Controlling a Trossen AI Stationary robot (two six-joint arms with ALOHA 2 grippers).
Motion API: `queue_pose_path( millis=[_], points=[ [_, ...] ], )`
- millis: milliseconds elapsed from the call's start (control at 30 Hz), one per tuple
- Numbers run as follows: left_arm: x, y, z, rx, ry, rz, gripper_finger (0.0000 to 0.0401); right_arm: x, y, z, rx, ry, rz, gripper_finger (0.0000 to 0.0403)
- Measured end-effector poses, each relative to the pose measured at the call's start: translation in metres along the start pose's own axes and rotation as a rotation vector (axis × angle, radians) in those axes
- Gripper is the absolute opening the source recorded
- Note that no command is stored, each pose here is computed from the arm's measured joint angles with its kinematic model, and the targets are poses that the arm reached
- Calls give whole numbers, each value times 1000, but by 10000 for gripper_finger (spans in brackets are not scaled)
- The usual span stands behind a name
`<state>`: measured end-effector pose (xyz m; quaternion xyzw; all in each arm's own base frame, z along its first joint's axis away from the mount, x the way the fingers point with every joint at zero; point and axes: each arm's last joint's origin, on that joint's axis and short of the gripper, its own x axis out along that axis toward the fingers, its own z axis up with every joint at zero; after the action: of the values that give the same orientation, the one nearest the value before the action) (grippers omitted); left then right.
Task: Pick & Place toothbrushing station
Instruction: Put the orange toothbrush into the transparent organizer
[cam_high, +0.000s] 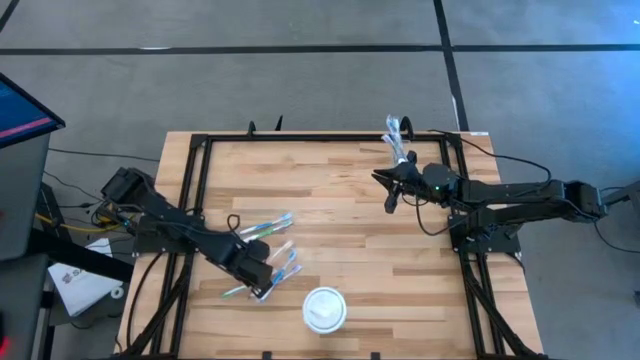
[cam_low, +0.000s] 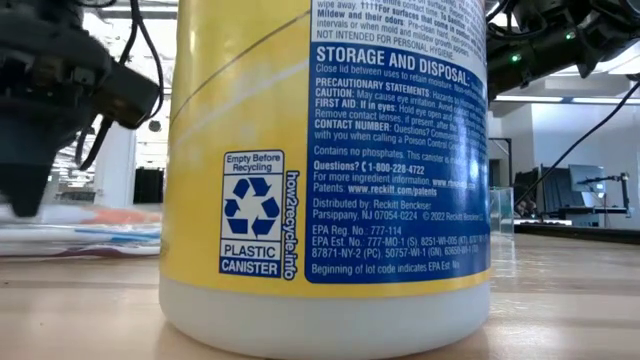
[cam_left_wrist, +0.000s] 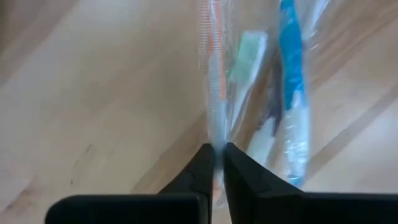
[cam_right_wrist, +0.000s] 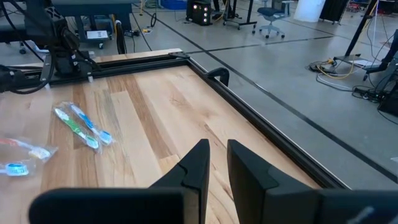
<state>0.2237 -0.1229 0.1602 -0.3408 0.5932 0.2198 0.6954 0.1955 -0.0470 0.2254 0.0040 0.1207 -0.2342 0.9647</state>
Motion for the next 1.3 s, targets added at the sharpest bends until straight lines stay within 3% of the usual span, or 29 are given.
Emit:
queue_pose_path(
  millis=[267,500,633,1000,1300],
  points=[
    [-23,1,-2,16,-170,-51,6,0,0,0,0,0,0,48],
    [-47,5,-1,49,-428,-81,7,2,1,0,3,-5,4,48],
    [-57,5,8,98,-589,-71,7,2,2,3,26,-41,67,48],
    [-77,-1,72,254,-885,-110,7,2,9,14,81,-148,279,48],
    [-86,1,124,327,-1030,-208,7,11,13,14,102,-187,329,48]
  ],
)
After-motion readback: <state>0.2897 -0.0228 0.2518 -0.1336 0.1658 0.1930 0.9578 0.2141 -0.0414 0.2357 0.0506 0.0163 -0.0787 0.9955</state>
